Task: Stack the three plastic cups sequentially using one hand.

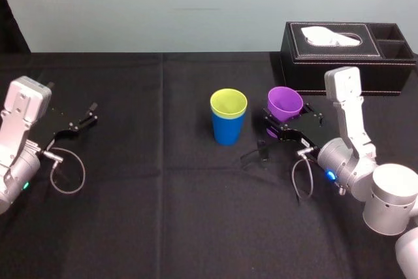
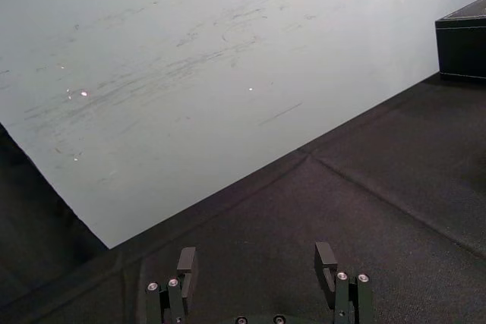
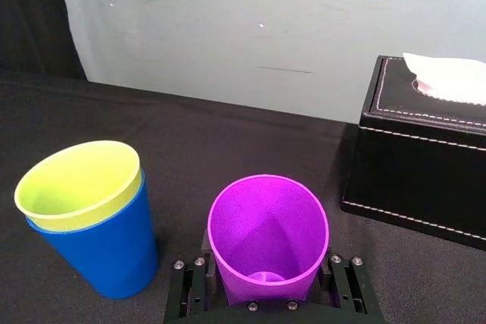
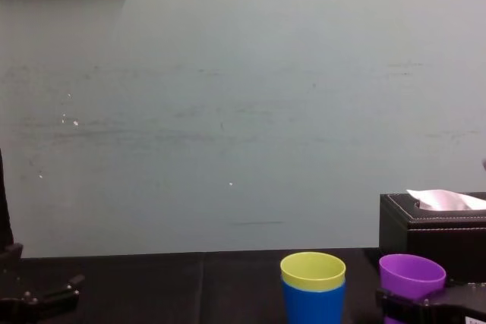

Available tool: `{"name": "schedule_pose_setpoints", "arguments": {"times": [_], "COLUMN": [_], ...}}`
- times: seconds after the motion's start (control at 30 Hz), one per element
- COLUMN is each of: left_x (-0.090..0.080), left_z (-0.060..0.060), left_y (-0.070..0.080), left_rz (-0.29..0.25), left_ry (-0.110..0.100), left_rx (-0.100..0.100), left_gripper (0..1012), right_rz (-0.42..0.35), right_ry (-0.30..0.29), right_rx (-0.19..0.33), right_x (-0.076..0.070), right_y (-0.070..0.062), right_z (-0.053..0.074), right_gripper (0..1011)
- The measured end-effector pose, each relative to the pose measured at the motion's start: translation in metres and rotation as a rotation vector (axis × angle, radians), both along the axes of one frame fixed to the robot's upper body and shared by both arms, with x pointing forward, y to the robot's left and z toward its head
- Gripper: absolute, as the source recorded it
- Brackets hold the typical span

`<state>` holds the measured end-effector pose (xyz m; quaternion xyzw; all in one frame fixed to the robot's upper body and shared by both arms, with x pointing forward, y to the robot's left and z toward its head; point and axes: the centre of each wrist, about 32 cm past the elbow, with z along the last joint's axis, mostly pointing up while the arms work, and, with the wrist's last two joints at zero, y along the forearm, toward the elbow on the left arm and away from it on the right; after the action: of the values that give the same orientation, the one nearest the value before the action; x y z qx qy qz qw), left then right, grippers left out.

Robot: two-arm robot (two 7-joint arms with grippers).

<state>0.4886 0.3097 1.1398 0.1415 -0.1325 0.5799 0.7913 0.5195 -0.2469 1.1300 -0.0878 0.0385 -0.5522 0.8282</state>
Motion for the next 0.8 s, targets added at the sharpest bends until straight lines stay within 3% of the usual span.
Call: {"name": "schedule_pose_setpoints", "arguments": {"times": [0.17,0.47,0.8], "left_x": [0.0,0.0,0.0], "left_z": [0.0,0.0,0.0], "left_y": [0.0,0.0,0.0], "left_rz": [0.0,0.0,0.0], "left_ry": [0.0,0.0,0.0], "left_rx": [0.0,0.0,0.0], "left_gripper": [1011,1011,1012], "right_rz": [0.02,0.065,0.103], "right_ry": [-0.017,-0.051,-0.073], "right_rx": [-0.006,-0.014,0.01], "right_x": [-0.003,-0.005,-0.002], "right_y": [-0.001,-0.003,0.001], "right_z": [0.01,0.045,0.082], "right_gripper": [726,726,728]}}
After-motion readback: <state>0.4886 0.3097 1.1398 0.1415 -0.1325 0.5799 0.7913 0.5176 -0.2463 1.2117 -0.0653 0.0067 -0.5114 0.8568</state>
